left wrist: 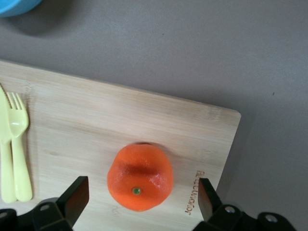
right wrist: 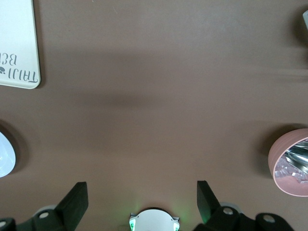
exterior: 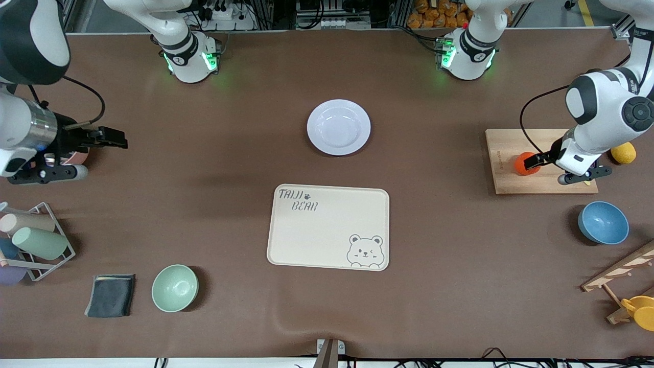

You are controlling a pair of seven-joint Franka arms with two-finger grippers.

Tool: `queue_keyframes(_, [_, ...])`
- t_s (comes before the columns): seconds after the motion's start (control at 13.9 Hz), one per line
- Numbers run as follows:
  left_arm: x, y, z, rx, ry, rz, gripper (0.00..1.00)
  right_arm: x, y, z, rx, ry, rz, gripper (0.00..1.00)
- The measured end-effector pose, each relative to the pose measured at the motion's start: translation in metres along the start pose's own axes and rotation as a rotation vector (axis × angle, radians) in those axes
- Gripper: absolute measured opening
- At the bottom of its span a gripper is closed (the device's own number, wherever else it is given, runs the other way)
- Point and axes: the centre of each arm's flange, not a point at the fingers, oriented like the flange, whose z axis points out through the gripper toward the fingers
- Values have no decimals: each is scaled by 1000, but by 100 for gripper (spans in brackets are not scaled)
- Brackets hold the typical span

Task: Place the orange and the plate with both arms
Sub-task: 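Close the left gripper on the orange while the right gripper moves inward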

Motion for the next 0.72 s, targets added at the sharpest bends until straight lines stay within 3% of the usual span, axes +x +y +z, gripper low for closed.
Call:
queue_keyframes(0.43, [0,-5,39,-8,23,9,100,17,-29,29,-14,-71,-47,100])
queue_keyframes(0.72, [-1,-49,64,-14,56,72,100,36,-53,57,-27,-116,-85,100])
